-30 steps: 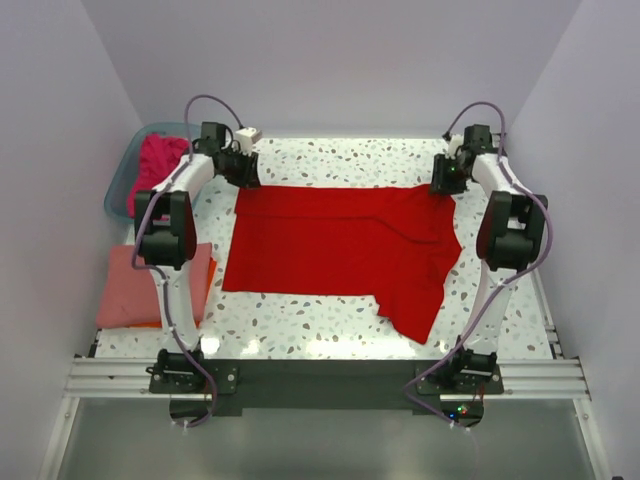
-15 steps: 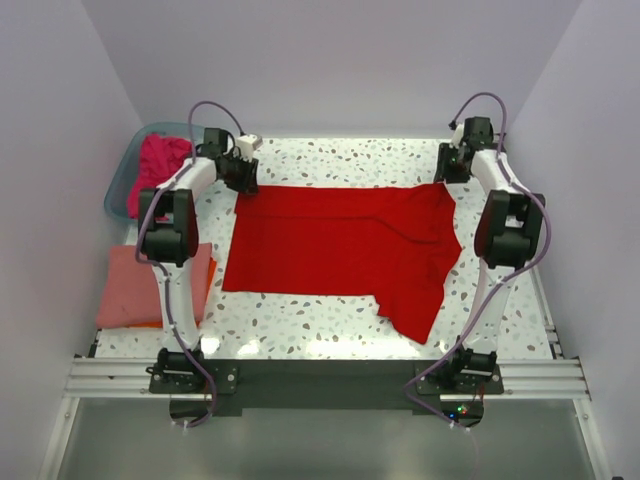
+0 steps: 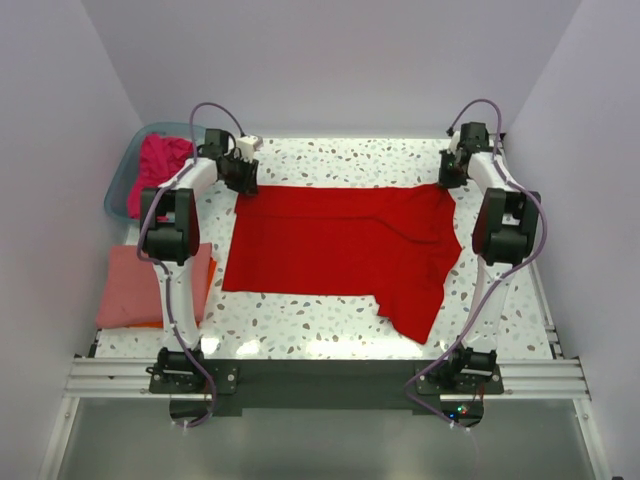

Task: Fold and stack the t-shirts
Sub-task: Fold the tshirt

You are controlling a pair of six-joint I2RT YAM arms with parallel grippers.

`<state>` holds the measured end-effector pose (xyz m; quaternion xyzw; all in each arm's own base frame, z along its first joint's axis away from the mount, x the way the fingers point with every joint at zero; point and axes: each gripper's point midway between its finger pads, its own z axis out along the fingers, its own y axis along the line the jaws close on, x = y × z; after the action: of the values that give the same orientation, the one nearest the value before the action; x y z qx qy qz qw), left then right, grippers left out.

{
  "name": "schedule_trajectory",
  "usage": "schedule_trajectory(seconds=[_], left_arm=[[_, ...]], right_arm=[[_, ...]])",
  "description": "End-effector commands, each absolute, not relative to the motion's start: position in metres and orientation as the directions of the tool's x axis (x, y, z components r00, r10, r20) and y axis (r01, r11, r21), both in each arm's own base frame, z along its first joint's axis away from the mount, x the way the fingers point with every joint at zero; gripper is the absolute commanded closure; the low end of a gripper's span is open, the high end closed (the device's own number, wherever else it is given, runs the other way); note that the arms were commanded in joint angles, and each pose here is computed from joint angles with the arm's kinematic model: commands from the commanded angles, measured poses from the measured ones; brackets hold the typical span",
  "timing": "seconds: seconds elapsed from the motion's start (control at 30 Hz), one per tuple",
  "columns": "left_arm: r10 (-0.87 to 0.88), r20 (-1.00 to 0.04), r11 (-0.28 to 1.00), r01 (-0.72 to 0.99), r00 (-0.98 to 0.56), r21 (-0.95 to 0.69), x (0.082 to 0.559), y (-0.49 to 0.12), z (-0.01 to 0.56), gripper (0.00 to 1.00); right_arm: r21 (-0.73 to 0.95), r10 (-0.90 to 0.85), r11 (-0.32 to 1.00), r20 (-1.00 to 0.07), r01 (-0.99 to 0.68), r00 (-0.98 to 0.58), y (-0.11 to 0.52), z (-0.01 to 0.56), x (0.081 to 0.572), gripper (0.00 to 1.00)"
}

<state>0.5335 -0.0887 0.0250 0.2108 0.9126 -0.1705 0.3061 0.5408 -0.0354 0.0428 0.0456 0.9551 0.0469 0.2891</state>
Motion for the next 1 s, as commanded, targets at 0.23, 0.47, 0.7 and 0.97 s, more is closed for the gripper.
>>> schedule_trajectory(seconds=[0.23, 0.47, 0.7, 0.97], left_arm=[[0.257, -0.606, 0.911, 0.398, -0.753, -0.109, 0.547, -0.06, 0.01, 0.76], [0.255, -0.582, 0.907, 0.399, -0.772, -0.132, 0.544, -0.062, 0.002, 0.75], [0.251, -0.588, 0.909, 0.396, -0.769, -0.129, 0.56, -0.059, -0.004, 0.72], [0.199, -0.821, 0.775, 0.599, -0.534, -0.202, 0.571, -0.098, 0.115, 0.53]], right_arm=[[-0.004, 0.059, 0.997, -0.612, 0.077, -0.789, -0.069, 0.067, 0.548, 1.0], [-0.043, 0.0, 0.999, -0.616, 0.033, -0.788, -0.061, 0.05, 0.575, 1.0], [-0.13, -0.059, 0.991, -0.649, 0.035, -0.759, -0.072, 0.052, 0.604, 1.0], [-0.11, -0.122, 0.992, -0.745, -0.059, -0.656, -0.057, 0.134, 0.615, 0.43]])
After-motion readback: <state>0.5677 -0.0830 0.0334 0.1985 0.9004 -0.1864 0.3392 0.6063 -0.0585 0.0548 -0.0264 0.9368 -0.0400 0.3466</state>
